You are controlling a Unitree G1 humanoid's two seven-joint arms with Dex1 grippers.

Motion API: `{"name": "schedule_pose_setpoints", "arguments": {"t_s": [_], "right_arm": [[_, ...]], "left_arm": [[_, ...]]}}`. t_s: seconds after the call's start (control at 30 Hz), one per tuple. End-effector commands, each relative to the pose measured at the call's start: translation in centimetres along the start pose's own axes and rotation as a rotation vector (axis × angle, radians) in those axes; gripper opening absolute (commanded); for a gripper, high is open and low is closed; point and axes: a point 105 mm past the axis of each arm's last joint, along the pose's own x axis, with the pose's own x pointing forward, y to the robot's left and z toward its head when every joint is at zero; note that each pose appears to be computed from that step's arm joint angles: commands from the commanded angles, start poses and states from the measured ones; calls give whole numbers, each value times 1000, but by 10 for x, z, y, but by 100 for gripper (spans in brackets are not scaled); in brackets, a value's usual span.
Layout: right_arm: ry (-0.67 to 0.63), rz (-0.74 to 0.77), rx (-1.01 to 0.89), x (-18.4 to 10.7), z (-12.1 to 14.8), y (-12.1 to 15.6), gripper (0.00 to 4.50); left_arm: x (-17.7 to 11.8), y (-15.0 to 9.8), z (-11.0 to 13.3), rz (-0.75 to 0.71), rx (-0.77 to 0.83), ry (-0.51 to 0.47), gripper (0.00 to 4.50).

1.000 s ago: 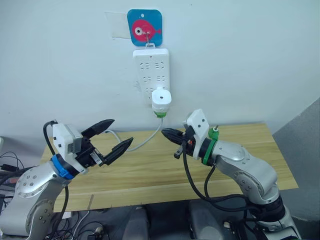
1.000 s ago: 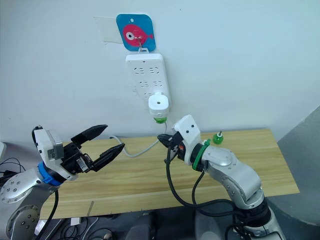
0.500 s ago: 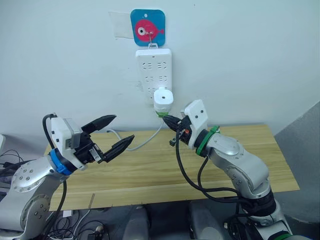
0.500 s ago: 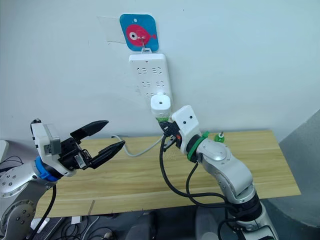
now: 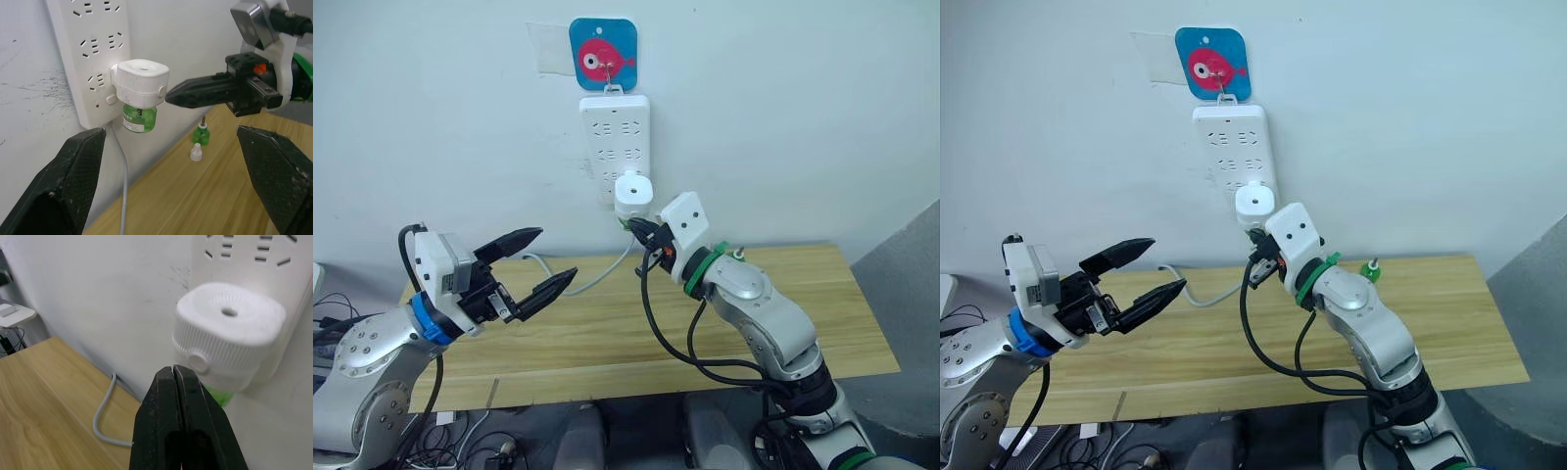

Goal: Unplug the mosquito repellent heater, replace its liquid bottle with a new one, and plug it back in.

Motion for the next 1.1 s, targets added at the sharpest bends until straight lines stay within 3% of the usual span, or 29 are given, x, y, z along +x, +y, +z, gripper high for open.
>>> {"name": "schedule_pose_setpoints", "arguments": {"t_s": [0.03,0.73,1.1], "right_arm": [[-62,-8,-16,0,15,-3,2],[-46,-63,-33,4,11,-15,2],[-85,1,1,-2,17,-6,2]], "left_arm": [[-1,-3,10,-11,36,-22,450],[-1,-2,11,-9,37,-21,450],[0,-3,10,-12,30,-21,450]]}}
